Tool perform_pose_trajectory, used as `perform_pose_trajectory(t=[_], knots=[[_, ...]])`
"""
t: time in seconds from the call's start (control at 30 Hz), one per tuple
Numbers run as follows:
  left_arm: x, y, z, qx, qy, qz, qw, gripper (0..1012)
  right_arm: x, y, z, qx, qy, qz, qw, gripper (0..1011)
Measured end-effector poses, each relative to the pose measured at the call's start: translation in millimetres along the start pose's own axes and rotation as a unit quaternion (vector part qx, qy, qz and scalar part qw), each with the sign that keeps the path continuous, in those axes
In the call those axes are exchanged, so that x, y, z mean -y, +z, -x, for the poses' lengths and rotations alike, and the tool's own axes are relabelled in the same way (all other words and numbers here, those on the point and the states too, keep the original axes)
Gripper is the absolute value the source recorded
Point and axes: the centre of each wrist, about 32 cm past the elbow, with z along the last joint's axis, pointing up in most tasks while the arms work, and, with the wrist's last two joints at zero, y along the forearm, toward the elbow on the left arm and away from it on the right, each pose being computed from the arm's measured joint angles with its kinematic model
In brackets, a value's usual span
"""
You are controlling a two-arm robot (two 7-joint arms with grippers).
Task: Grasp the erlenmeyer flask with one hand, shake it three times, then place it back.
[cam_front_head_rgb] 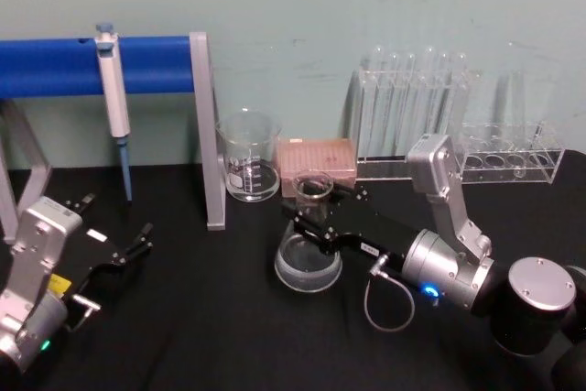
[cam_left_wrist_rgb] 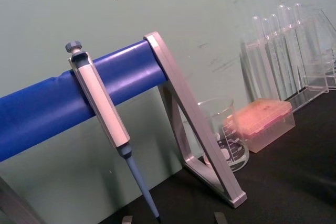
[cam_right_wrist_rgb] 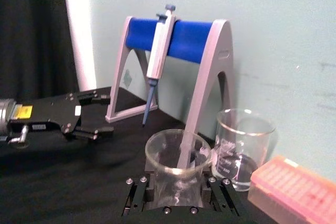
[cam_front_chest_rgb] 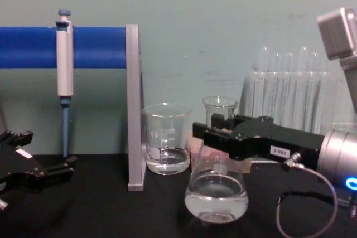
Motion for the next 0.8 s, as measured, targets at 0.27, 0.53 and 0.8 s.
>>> perform_pose_trajectory(t=[0.27,0.53,0.8], knots=[[0.0,0.0,0.0,0.000,0.000,0.000,1.0000,1001,2.8,7.1,2.1,0.003,-0.017,-0.012,0.9998,479],[0.0,0.0,0.0,0.000,0.000,0.000,1.0000,1001,4.5,8.4,2.8,0.001,-0.029,-0.016,0.9995,479],[0.0,0.0,0.0,0.000,0.000,0.000,1.0000,1001,5.1,8.7,3.3,0.000,-0.036,-0.016,0.9992,479]])
